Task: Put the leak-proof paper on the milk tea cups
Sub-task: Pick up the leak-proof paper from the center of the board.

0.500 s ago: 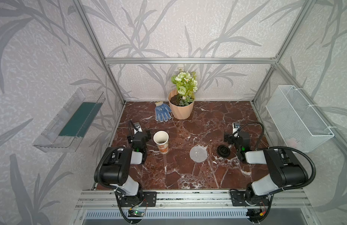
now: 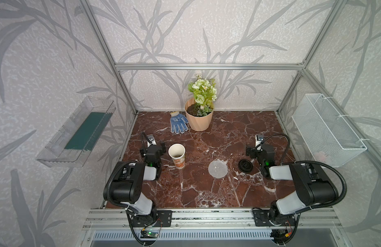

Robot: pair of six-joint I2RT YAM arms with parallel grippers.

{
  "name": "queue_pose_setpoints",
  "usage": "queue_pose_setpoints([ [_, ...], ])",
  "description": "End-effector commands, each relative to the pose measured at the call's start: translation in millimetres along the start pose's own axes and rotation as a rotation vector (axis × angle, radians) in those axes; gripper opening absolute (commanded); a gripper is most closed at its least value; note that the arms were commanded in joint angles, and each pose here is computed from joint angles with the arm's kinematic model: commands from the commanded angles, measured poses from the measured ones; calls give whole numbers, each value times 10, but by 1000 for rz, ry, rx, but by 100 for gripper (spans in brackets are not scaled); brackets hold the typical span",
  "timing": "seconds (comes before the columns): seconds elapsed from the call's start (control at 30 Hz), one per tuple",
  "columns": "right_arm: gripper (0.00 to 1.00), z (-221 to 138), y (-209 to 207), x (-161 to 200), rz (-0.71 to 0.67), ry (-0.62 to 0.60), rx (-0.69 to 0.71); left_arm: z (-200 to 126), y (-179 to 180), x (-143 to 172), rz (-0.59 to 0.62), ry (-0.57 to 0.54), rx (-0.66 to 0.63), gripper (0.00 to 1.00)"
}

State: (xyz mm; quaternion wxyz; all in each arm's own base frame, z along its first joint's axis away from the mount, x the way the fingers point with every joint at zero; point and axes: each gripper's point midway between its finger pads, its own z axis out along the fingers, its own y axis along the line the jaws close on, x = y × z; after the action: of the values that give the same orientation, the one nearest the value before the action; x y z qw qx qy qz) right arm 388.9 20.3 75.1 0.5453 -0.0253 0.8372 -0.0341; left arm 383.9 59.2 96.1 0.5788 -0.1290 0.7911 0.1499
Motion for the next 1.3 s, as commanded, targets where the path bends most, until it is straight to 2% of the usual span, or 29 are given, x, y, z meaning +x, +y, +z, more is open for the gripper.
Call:
queue_pose_setpoints([
  [0.0, 99, 0, -22, -177, 4, -47, 6, 12, -1, -43, -15, -11, 3, 99],
  [0.5, 99, -1, -19, -172, 3, -43, 4, 12, 0, -41, -14, -9, 4, 99],
  [0.67, 98, -119, 11, -328, -12, -98, -21, -137, 108, -131, -53, -62, -22, 99],
  [0.73, 98, -228, 22, -421, -16, -98, -37, -261, 161, -257, -64, -109, -22, 99],
  [0.83, 97, -432, 40, -425, 18, -3, -65, -443, 268, -453, -81, -129, -38, 99],
  [0.93, 95, -668, 49, -441, 104, 57, -80, -591, 315, -712, -30, -132, -34, 99],
  [1.03, 91, -915, 108, -448, 194, 110, -104, -807, 348, -1059, -48, -148, -2, 99],
  [1.27, 85, -1404, 364, -303, 370, 309, -175, -1400, -24, -1631, -154, -82, 332, 97],
])
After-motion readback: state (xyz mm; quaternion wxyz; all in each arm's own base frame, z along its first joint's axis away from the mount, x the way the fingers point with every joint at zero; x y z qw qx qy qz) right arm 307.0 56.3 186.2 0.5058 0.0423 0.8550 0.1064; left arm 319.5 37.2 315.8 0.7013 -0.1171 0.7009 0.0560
